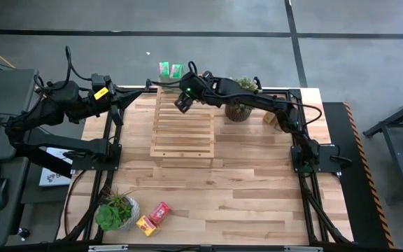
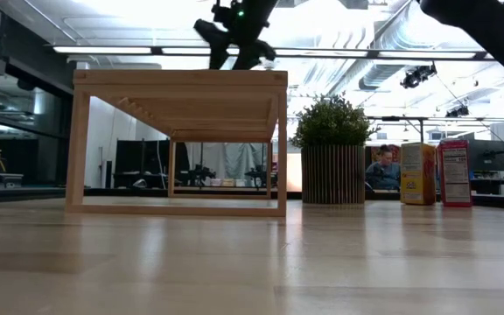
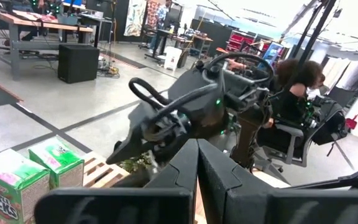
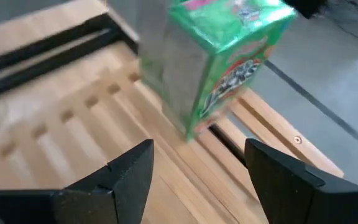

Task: Stack cereal on shelf
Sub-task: Put the green cereal box on the shelf aligned with the other green cereal box

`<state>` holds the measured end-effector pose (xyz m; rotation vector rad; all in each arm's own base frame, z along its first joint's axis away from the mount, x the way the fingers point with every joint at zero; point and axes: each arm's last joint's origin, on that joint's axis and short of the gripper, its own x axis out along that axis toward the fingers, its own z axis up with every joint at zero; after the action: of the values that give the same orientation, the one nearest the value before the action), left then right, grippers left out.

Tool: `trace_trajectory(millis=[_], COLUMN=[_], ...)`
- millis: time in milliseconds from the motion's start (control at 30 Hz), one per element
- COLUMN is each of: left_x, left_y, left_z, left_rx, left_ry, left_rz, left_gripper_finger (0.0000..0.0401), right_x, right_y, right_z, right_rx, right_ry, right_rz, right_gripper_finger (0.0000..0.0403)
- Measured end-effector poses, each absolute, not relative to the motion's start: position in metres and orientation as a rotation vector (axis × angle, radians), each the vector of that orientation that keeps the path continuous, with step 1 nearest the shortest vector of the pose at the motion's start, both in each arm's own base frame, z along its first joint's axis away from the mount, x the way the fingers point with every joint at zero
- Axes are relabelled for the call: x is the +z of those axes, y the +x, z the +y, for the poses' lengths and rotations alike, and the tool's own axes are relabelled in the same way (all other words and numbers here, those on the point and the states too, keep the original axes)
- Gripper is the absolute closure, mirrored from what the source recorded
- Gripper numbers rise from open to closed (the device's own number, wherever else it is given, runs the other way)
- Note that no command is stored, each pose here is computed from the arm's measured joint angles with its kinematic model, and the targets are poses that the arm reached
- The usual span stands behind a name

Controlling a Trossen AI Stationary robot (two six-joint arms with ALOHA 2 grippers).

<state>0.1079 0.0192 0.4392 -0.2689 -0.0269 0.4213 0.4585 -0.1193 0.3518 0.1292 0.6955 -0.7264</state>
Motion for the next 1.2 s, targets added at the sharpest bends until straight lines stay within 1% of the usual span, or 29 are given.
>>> trace_trajectory(millis=[133,233,300,367,500,533,633,700,767,833,900,967,1067,1200], left_x=[0.439,0.439,0.439,0.439,0.439,0.439,0.439,0.439,0.439,0.439,0.439,0.439,0.439,0.439], left_y=[0.108,0.108,0.108,0.108,0.108,0.108,0.108,0.108,0.107,0.107,0.107,0.107,0.107,0.107], left_z=[0.019,0.019,0.019,0.019,0.019,0.019,0.019,0.019,0.02,0.02,0.02,0.02,0.02,0.02], left_rx=[0.421,0.422,0.422,0.422,0.421,0.422,0.422,0.425,0.44,0.453,0.459,0.461,0.461,0.463], left_ry=[-0.269,-0.268,-0.268,-0.268,-0.268,-0.268,-0.268,-0.268,-0.268,-0.267,-0.267,-0.267,-0.267,-0.268], left_rz=[-0.026,-0.023,-0.023,-0.022,-0.023,-0.022,-0.022,-0.022,-0.024,-0.027,-0.027,-0.028,-0.028,-0.028], left_gripper_finger=[0.0401,0.0401,0.0401,0.0401,0.0401,0.0401,0.0401,0.0401,0.0401,0.0401,0.0401,0.0401,0.0401,0.0401], right_x=[0.351,0.346,0.342,0.338,0.337,0.336,0.327,0.324,0.322,0.316,0.31,0.303,0.298,0.307], right_y=[0.451,0.446,0.445,0.443,0.437,0.434,0.418,0.405,0.397,0.395,0.399,0.406,0.418,0.435], right_z=[-0.119,-0.124,-0.127,-0.131,-0.132,-0.132,-0.133,-0.133,-0.134,-0.133,-0.134,-0.134,-0.139,-0.146], right_rx=[-0.606,-0.531,-0.504,-0.464,-0.321,-0.283,-0.235,-0.221,-0.205,-0.207,-0.222,-0.243,-0.285,-0.304], right_ry=[0.06,0.053,0.051,0.05,0.091,0.1,0.138,0.183,0.224,0.266,0.301,0.296,0.259,0.173], right_rz=[0.811,0.883,0.902,0.922,0.86,0.836,0.756,0.634,0.466,0.325,0.243,0.215,0.227,0.233], right_gripper_finger=[0.0173,0.0203,0.0235,0.0277,0.0378,0.039,0.0383,0.0387,0.0398,0.0399,0.0401,0.0402,0.0402,0.0402])
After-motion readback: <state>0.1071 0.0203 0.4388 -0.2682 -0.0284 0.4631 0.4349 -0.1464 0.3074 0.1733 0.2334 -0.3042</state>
